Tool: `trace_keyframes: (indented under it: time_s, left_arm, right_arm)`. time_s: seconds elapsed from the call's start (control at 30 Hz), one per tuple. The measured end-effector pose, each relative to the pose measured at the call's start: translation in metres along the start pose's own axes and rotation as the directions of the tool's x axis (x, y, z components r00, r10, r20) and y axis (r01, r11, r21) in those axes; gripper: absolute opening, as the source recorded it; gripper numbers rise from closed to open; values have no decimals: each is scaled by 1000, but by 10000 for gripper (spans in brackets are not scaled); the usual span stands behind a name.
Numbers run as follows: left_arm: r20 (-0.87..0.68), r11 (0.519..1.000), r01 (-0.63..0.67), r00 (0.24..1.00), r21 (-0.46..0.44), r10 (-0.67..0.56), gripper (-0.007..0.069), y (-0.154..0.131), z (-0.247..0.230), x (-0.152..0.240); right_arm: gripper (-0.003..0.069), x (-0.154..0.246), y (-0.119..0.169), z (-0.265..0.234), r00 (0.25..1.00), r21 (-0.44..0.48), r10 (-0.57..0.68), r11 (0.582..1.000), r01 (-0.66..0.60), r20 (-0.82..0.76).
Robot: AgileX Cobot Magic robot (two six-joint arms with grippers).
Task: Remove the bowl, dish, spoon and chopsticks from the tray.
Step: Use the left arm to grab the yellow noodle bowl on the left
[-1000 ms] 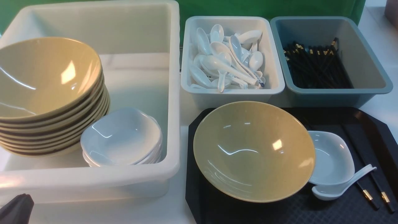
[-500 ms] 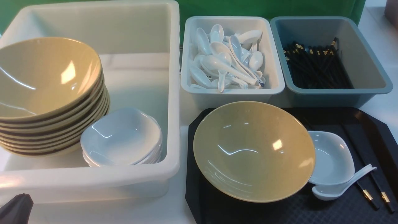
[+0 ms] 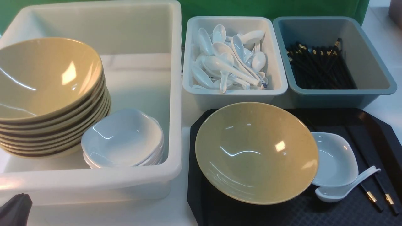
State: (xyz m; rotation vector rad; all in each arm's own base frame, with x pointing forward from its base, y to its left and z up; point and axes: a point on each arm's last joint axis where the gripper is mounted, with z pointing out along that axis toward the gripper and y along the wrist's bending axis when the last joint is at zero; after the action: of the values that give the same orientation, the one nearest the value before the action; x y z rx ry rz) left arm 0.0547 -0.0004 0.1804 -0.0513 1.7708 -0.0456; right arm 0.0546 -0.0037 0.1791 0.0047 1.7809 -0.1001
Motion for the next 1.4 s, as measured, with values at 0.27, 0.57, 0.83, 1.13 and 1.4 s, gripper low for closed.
trace_keyframes:
  time_s: [0.27,0.57,0.83,1.13,1.4]
  left_arm:
    - [593,1000,-3,805,19,-9,-8,-2,-18,-54]
    - [904,996,12,419,87,-84,-8,-2,-53,-83]
    - [762,988,74,629,135,-152,-8,-6,-60,-129]
    - [447,994,80,888,79,-107,-8,-13,-20,-212]
    - [-173,966,36,985,257,10,-8,-53,57,-206]
  right_arm:
    - [124,-50,-4,-15,834,50,-17,999,-12,551]
    - [134,-75,-7,-40,494,-291,398,915,-281,773]
    - [139,-86,-5,-25,531,-419,604,796,-437,594]
    - [139,-174,-10,-8,867,-107,277,961,-256,415]
    - [149,-139,-23,26,935,170,348,928,-333,-68]
